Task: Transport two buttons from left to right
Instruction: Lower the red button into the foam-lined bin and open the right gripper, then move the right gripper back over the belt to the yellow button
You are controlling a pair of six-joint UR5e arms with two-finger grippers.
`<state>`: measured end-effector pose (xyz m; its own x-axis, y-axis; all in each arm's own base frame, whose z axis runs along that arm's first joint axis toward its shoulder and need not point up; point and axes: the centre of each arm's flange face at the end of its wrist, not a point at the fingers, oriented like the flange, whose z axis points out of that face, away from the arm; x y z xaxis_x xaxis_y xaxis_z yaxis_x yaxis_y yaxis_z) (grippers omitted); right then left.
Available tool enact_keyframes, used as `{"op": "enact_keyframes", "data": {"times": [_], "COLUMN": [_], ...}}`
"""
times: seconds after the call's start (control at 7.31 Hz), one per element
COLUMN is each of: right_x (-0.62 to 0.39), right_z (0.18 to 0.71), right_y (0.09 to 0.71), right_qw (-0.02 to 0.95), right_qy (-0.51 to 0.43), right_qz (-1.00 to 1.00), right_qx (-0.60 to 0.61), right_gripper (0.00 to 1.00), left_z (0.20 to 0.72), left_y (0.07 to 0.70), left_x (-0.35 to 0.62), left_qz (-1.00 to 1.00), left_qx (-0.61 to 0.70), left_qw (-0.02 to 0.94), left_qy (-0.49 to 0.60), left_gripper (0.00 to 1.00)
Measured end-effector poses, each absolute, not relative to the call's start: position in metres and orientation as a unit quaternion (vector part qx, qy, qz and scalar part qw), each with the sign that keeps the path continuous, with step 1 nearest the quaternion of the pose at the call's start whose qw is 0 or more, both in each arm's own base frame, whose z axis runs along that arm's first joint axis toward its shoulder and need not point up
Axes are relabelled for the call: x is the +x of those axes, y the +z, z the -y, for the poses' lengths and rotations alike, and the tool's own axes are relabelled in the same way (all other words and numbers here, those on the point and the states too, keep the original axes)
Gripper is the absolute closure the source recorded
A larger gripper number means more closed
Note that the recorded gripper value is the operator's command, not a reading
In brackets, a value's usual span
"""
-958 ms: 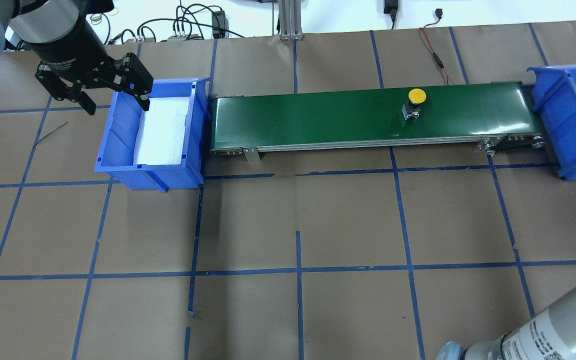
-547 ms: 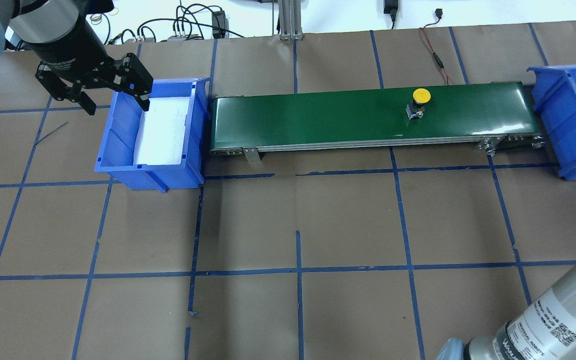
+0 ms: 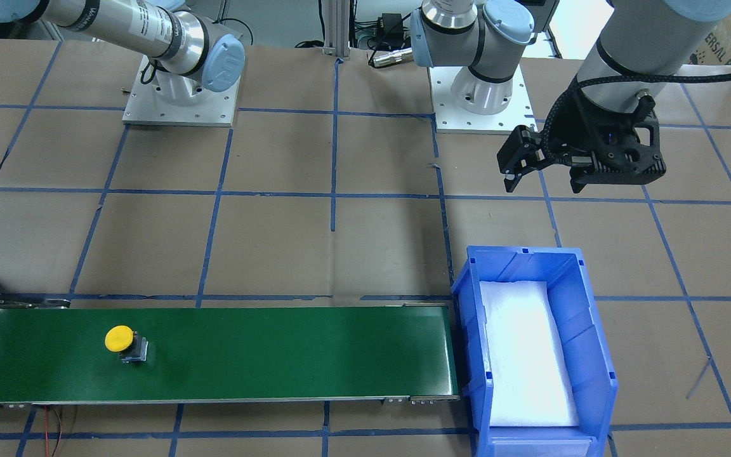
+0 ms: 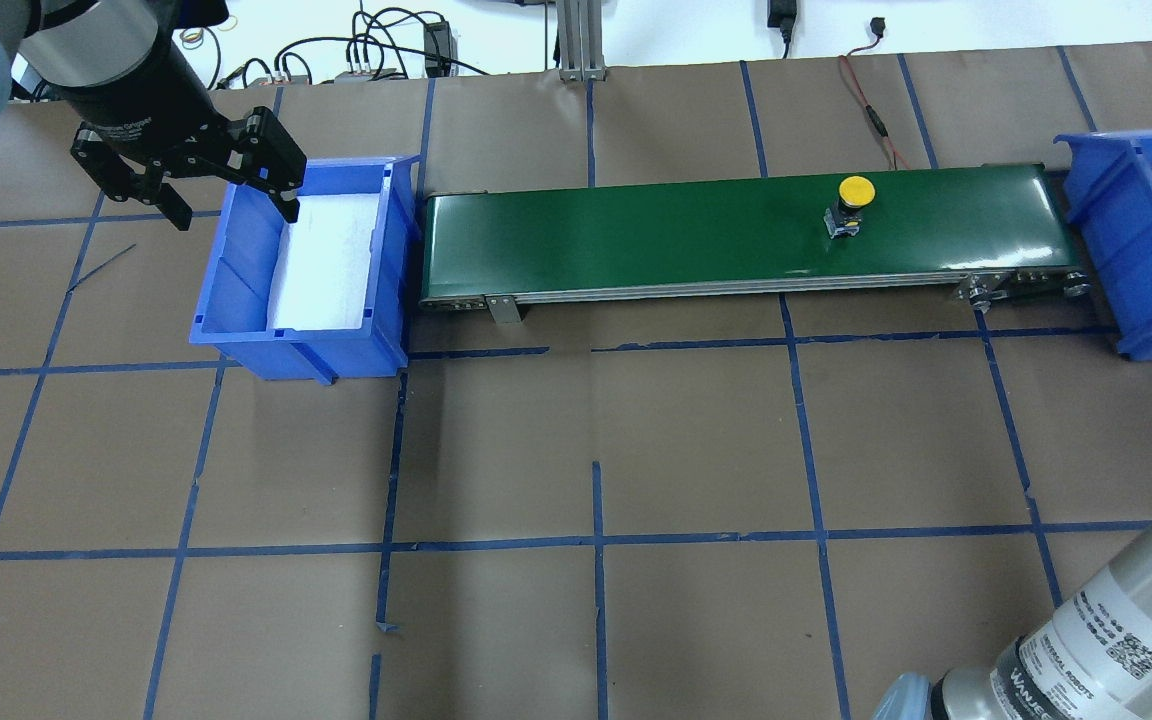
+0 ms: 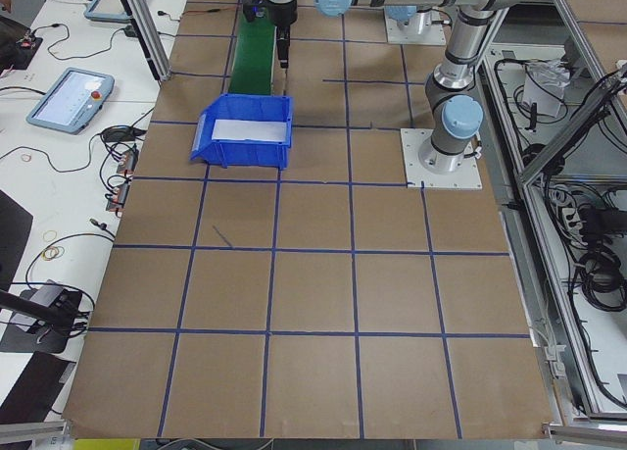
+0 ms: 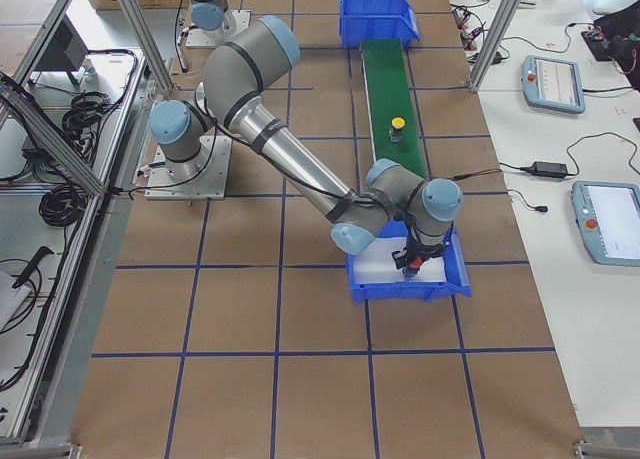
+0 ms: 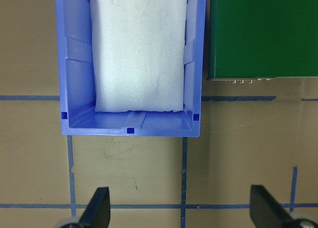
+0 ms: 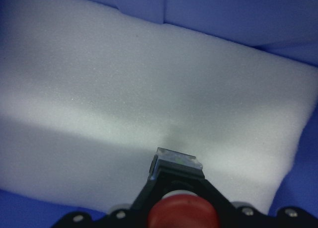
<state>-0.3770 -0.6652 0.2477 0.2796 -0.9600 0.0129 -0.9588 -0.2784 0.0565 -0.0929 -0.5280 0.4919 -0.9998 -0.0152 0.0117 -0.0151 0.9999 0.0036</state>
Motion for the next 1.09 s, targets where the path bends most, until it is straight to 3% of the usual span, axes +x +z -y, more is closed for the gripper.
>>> {"op": "enact_keyframes", "data": {"times": [0.41,1.09], "right_x": [-0.378,-0.294], "right_z": [0.661,0.642], "right_y": [0.253,0.352], "right_qw": [0.028,0.033], "right_qy": [-0.014,-0.026], "right_qz": [0.611,0.659], "right_qx": [0.791,0.751], "right_gripper": [0.00,0.00], "left_z": [0.528,0.528], "left_y": [0.490,0.491], "left_x": [-0.092,-0.092], "left_qz": [1.000,1.000], "left_qx": [0.007,0.007], "left_qw": [0.005,0.001], "left_qy": [-0.001,-0.001], "left_gripper": [0.00,0.00]}}
